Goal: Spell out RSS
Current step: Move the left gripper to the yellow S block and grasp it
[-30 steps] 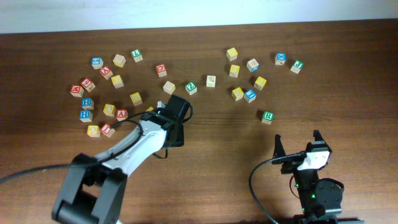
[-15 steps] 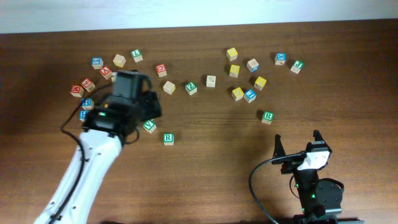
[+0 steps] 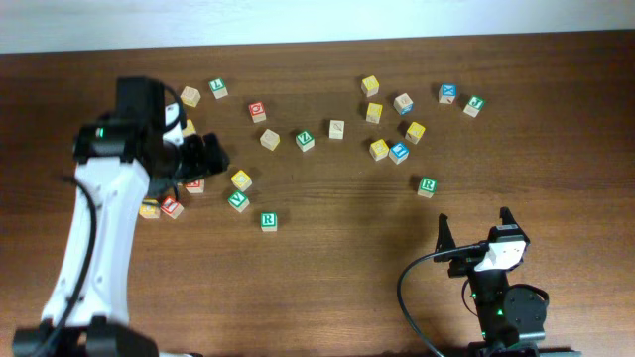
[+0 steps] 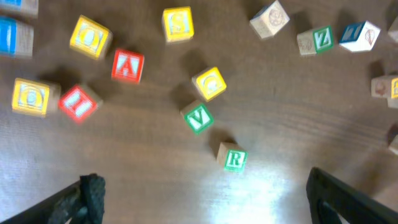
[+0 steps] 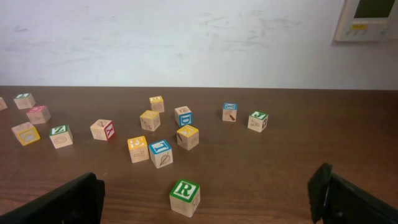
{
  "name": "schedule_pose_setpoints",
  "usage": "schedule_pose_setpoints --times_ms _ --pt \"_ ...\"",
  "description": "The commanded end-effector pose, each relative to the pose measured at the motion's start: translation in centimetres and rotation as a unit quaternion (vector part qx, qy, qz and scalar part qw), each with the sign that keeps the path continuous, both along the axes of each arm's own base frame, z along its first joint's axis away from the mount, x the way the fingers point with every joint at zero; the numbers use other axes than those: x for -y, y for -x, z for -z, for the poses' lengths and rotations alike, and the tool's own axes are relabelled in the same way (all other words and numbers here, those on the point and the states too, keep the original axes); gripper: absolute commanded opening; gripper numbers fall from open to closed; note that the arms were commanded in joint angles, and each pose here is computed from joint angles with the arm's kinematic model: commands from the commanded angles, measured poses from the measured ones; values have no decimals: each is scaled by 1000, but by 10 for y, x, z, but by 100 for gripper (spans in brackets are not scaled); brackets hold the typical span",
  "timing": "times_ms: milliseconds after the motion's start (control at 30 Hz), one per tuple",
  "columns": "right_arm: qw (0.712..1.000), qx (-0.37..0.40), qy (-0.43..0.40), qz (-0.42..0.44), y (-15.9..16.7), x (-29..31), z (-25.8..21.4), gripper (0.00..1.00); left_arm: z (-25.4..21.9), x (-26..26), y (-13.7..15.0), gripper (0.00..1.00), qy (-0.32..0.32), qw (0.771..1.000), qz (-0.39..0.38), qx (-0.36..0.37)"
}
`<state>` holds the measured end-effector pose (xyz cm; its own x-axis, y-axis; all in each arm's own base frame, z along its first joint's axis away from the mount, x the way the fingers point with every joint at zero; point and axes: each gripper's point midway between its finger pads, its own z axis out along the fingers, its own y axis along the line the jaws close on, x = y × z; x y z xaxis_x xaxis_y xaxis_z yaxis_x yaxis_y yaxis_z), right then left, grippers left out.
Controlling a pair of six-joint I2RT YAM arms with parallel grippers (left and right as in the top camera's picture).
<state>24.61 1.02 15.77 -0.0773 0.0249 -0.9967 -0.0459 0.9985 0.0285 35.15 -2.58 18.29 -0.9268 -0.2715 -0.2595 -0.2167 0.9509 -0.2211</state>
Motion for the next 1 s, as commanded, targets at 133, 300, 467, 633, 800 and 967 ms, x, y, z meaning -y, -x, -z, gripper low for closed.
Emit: schedule_pose_setpoints --times_ms 133,300,467,633,800,967 --pt "1000 -2 -1 8 0 3 2 98 0 17 -53 99 34 999 8 40" --pt "1000 -2 -1 8 0 3 2 98 10 8 -65 96 4 997 -72 38" --pt "1000 -2 -1 7 0 3 2 98 47 -3 -71 100 -80 992 -99 7" --pt "1000 -1 -1 8 0 3 2 98 78 -9 -91 99 -128 986 -106 9" --pt "1000 -2 -1 8 0 3 2 98 95 -7 -107 93 -126 986 -108 18" --pt "1000 -2 -1 8 0 3 2 98 112 -7 -116 96 -129 985 -109 19"
